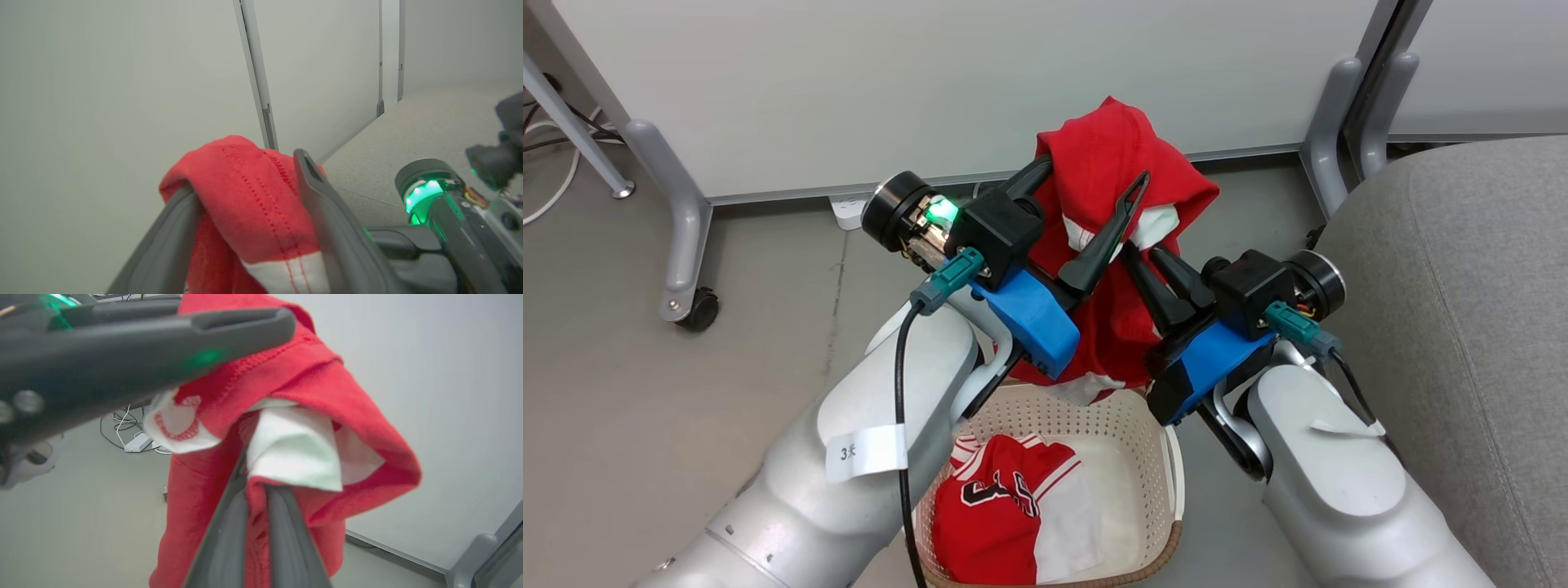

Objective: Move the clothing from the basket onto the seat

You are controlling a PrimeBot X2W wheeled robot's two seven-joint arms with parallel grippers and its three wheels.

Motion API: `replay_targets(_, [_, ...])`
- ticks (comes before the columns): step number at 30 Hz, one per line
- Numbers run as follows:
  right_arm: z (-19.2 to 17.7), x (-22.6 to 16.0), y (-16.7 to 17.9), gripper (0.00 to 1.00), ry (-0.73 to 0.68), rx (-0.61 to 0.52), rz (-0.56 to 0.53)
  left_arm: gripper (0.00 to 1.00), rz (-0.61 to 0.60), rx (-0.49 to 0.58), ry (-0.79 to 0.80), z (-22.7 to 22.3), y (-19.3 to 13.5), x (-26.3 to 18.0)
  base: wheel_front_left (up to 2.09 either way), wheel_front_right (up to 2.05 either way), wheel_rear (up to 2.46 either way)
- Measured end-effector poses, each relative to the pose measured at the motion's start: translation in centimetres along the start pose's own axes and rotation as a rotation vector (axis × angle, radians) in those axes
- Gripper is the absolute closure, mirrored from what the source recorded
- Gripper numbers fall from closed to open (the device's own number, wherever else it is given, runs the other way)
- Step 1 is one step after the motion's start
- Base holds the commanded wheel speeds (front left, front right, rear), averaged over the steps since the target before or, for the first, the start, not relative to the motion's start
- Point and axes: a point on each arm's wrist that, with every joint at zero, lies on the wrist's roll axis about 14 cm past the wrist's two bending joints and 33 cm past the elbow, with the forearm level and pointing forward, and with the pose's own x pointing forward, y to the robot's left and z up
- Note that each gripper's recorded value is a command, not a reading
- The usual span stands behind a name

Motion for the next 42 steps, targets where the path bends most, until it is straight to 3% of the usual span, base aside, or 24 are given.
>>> replay_targets(20, [0.5, -4.0, -9.9, 1.0, -0.032, 0.018, -0.298, 0.0, -0.115, -0.04, 0.043, -3.7, -3.2, 2.5, 0.0, 0.0, 0.0])
replay_targets(42, [1.5, -15.2, -21.0, 1.0, -0.038, -0.076, -0.714, 0.0, -0.403, -0.086, 0.035, -6.7, -12.5, 5.7, 0.0, 0.0, 0.0])
